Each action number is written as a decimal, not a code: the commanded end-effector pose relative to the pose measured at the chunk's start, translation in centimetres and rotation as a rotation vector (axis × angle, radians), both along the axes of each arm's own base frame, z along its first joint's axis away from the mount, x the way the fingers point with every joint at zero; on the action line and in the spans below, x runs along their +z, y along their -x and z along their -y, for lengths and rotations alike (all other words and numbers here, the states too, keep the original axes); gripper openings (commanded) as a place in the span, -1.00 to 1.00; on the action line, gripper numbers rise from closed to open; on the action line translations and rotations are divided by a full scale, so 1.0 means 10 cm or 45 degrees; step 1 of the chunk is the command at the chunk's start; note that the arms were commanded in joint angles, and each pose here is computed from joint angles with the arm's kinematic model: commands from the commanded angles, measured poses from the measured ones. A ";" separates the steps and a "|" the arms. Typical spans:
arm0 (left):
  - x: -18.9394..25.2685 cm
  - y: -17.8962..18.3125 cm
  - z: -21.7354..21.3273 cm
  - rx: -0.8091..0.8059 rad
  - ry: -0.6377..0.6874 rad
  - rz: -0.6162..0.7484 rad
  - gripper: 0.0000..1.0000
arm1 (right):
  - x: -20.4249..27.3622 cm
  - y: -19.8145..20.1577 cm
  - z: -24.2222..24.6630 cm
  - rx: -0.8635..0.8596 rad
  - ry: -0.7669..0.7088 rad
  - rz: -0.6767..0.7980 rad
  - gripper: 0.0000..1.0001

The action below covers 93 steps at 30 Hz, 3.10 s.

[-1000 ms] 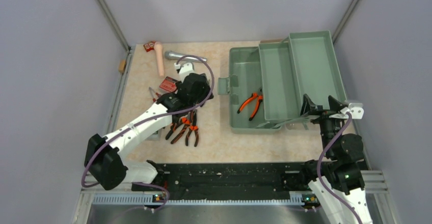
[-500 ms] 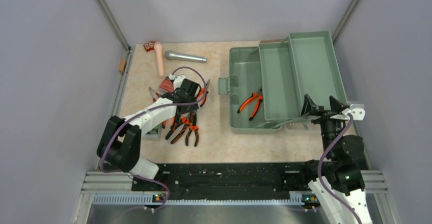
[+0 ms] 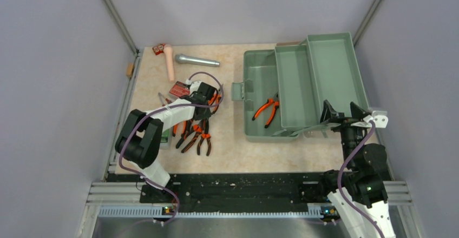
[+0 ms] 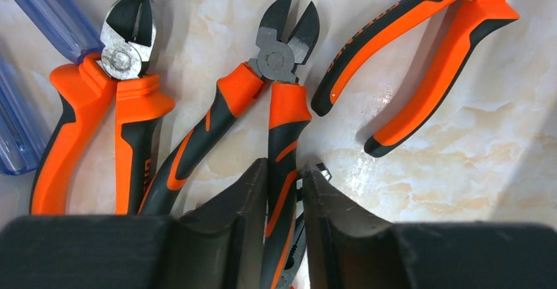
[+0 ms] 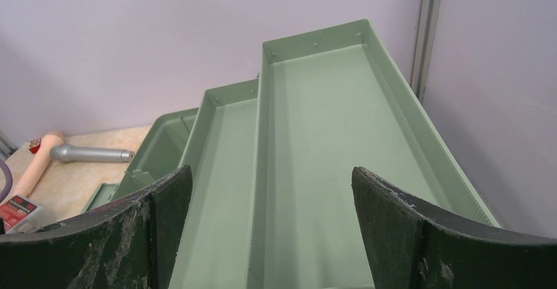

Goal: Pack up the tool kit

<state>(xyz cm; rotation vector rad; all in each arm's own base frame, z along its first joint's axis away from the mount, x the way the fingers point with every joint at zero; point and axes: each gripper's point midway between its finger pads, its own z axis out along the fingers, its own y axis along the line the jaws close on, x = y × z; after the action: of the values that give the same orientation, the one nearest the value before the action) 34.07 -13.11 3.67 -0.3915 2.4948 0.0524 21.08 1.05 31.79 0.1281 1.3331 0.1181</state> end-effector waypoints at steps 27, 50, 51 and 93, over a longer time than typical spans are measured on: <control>2.36 -0.27 0.95 -0.371 0.768 0.664 -1.00 | 0.08 0.05 0.04 -0.022 -0.007 0.068 0.79; 2.38 -1.12 2.83 -0.509 1.370 0.504 -1.00 | 0.09 0.07 0.04 -0.019 0.008 0.081 0.78; 2.31 -1.16 2.84 -0.486 1.363 0.494 -1.00 | 0.08 0.07 0.04 -0.019 0.008 0.080 0.78; 2.20 -1.00 1.83 -0.395 0.557 0.644 0.44 | 0.09 0.08 0.04 -0.020 0.006 0.089 0.78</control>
<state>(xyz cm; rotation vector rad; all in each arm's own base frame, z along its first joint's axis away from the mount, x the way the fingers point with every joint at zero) 44.85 -36.52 23.10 -0.1785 2.0755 -0.8696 20.74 0.69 31.49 0.1277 1.3142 0.0993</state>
